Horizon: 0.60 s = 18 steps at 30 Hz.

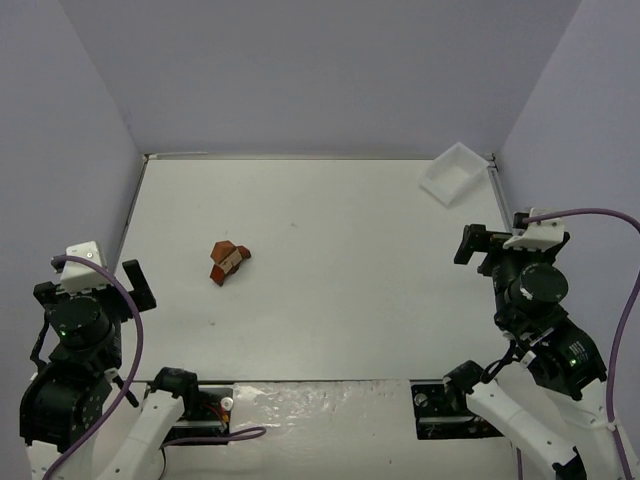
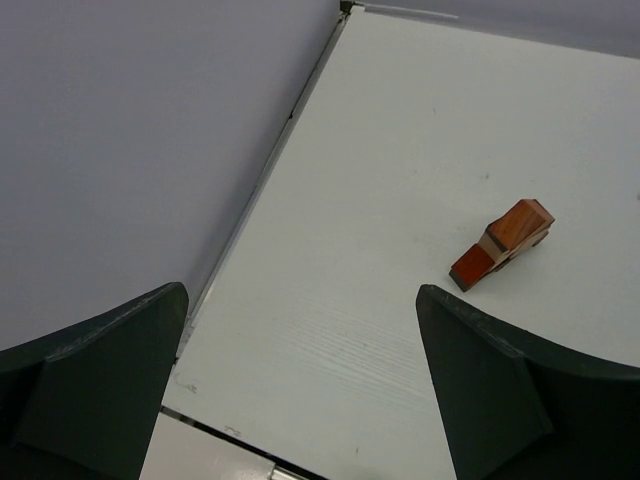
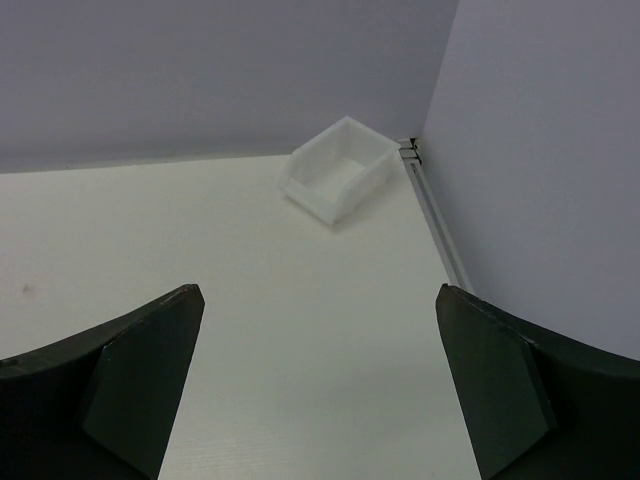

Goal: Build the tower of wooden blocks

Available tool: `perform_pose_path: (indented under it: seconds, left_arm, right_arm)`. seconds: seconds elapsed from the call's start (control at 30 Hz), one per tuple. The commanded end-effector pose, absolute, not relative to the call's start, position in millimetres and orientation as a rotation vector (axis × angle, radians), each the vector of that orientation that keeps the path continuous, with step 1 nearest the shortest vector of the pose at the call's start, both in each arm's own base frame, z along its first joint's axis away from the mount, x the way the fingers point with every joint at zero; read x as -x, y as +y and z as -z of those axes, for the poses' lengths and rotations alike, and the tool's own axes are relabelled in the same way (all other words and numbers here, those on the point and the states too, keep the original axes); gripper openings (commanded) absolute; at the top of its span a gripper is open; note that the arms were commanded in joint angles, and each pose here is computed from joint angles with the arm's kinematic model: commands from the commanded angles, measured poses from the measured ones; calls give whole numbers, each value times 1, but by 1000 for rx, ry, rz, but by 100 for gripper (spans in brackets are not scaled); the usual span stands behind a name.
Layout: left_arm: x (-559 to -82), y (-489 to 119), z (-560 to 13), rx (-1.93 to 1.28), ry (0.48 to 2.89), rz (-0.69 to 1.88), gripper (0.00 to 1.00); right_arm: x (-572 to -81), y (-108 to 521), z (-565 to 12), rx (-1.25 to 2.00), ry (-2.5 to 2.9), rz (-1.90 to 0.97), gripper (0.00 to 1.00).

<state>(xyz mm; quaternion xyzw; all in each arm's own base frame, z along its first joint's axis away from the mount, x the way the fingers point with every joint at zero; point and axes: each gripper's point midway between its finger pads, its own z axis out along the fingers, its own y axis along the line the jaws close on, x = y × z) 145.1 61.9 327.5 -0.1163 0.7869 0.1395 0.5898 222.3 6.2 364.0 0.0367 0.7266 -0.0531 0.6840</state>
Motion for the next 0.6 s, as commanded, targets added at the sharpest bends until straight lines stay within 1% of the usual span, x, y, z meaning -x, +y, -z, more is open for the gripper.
perform_pose_path:
  seconds: [0.0, 0.13, 0.57]
  left_arm:
    - [-144, 67, -324, 302, 1828, -354, 97]
    - [-148, 65, -315, 317, 1847, -341, 97]
    - [-148, 64, -311, 337, 1853, -328, 97]
  right_arm:
    - [-217, 3, -374, -105, 1568, 100, 100]
    - [-211, 4, -373, -111, 1557, 61, 100]
    - [-209, 10, -368, -108, 1562, 13, 100]
